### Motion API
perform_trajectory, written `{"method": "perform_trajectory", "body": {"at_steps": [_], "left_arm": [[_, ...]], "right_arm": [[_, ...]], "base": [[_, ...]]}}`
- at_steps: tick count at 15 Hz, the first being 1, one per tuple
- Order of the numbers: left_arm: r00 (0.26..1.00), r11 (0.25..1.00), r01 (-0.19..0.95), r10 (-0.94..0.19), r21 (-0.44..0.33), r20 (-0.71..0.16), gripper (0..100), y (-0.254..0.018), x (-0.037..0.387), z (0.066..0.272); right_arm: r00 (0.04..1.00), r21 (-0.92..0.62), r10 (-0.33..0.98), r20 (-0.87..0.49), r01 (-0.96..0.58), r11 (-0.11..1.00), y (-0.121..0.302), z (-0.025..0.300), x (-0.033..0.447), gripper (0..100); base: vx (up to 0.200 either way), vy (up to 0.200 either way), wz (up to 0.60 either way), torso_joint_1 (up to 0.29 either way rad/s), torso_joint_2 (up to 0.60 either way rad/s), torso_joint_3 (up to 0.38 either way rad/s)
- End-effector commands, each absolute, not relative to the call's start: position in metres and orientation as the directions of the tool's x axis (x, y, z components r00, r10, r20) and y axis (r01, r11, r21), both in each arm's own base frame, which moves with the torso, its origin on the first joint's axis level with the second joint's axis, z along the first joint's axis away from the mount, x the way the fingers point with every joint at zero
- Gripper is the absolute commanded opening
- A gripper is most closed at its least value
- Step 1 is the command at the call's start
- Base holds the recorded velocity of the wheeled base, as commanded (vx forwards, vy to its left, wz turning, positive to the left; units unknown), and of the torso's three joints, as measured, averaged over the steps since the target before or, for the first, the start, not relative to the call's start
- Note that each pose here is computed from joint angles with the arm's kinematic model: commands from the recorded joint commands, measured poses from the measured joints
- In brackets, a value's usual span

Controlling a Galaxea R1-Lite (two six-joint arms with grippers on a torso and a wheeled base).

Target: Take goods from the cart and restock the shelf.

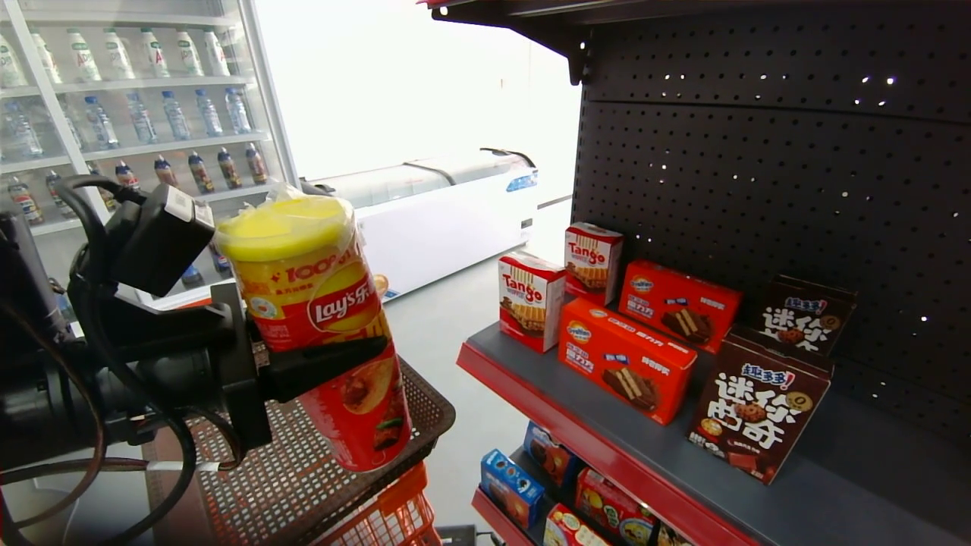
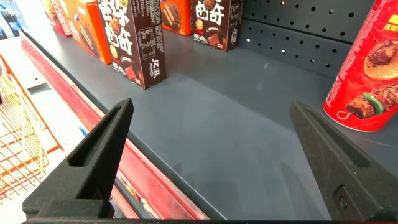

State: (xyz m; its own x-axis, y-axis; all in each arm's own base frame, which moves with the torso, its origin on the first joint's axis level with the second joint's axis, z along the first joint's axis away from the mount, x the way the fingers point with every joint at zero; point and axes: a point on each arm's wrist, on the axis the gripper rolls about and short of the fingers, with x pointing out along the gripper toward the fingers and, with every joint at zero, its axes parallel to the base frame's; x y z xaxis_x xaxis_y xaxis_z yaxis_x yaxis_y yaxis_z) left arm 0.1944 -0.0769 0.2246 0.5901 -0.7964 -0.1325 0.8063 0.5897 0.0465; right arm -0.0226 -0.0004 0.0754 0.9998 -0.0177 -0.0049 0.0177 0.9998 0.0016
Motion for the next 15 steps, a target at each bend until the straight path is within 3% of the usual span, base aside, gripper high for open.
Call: {"method": "perform_trajectory", "body": {"at_steps": [1, 9, 15], "left_arm": [[0.59, 0.591, 0.806, -0.795, 0.041, -0.14, 0, -0.0769, 0.1955, 0.2224], [0.589, 0.59, 0.806, -0.796, 0.042, -0.139, 0, -0.0766, 0.1947, 0.2226], [0.583, 0.583, 0.811, -0.802, 0.048, -0.13, 0, -0.0778, 0.1922, 0.2249]], "right_arm": [[1.0, 0.001, -0.017, -0.006, 0.017, 1.0, -0.0004, 0.0754, -0.0225, 100], [1.0, 0.0, -0.014, -0.006, 0.014, 1.0, -0.0004, 0.0754, -0.0225, 100], [1.0, 0.0, -0.014, -0.006, 0.014, 1.0, -0.0004, 0.0754, -0.0225, 100]], "base": [[0.0, 0.0, 0.0, 0.0, 0.0, 0.0], [0.0, 0.0, 0.0, 0.0, 0.0, 0.0], [0.0, 0.0, -0.6, 0.002, 0.0, 0.002]]}}
